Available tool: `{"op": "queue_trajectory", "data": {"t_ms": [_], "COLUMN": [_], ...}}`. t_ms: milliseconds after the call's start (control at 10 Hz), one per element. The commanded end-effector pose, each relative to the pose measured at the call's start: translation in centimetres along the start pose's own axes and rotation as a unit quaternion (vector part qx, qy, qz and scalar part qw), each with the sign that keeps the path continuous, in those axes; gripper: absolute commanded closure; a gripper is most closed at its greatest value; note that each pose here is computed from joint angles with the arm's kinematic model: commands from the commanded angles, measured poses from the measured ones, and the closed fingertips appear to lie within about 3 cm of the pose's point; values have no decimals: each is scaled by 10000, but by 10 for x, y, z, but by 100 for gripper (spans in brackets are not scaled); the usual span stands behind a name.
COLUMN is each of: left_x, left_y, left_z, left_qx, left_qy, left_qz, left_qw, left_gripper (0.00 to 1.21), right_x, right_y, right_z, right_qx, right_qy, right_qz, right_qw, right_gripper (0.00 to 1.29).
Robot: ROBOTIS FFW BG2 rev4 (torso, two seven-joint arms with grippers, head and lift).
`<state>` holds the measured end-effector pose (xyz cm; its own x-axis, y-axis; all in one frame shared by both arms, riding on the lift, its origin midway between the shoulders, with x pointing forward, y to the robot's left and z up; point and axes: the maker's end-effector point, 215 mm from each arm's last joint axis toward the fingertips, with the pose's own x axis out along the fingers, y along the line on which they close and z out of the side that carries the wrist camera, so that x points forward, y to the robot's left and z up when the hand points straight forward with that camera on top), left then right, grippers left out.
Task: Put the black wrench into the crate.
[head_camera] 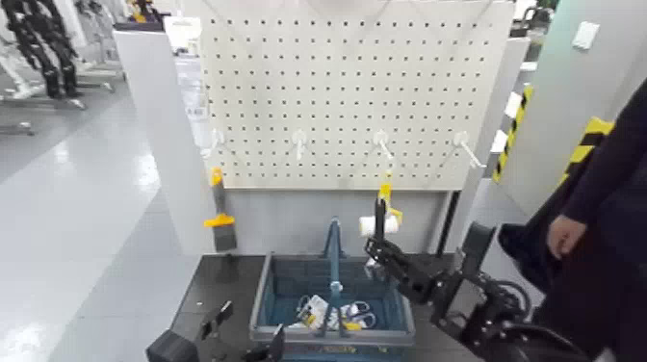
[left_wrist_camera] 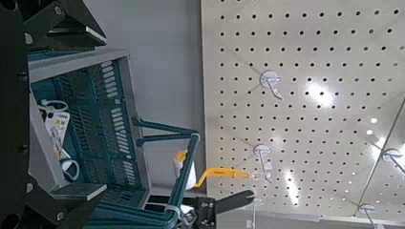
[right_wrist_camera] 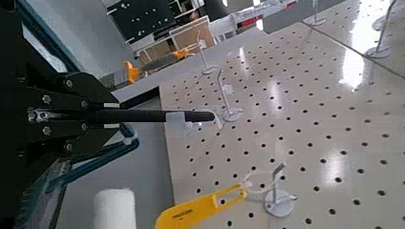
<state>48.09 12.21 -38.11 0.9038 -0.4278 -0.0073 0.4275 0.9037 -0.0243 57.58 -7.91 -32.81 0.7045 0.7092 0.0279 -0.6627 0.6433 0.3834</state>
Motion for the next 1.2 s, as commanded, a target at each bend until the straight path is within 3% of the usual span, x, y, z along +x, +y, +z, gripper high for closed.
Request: {"op": "queue_trajectory", "data": {"t_ms": [100, 700, 800, 1000, 1100, 1200], "left_x": [0, -1, 0, -1, 0, 0], "left_y": [-2, -3, -3, -3, -3, -3], "left_z": [-1, -2, -2, -2, -2, -2], "left_qx": [3, 18, 21, 18, 12, 12], "left_qy": [12, 27, 20, 27, 26, 26], "left_qz": [-19, -37, -37, -37, -36, -36], "left_qw": [10000, 10000, 10000, 10000, 10000, 10000], "left_gripper": [21, 21, 21, 21, 21, 21], "right_x": [-6, -14, -17, -21, -21, -19], "right_y": [-10, -19, -23, -26, -26, -25], "right_z": [-26, -61, -68, -73, -71, -66], "right_qx": [167, 382, 461, 627, 606, 578], "right_qy": [272, 680, 737, 781, 760, 704], "right_qz": [-80, -135, -177, -217, -205, -189], "right_qw": [9995, 9969, 9961, 9947, 9951, 9957], "right_gripper": [110, 109, 104, 18, 8, 8]}}
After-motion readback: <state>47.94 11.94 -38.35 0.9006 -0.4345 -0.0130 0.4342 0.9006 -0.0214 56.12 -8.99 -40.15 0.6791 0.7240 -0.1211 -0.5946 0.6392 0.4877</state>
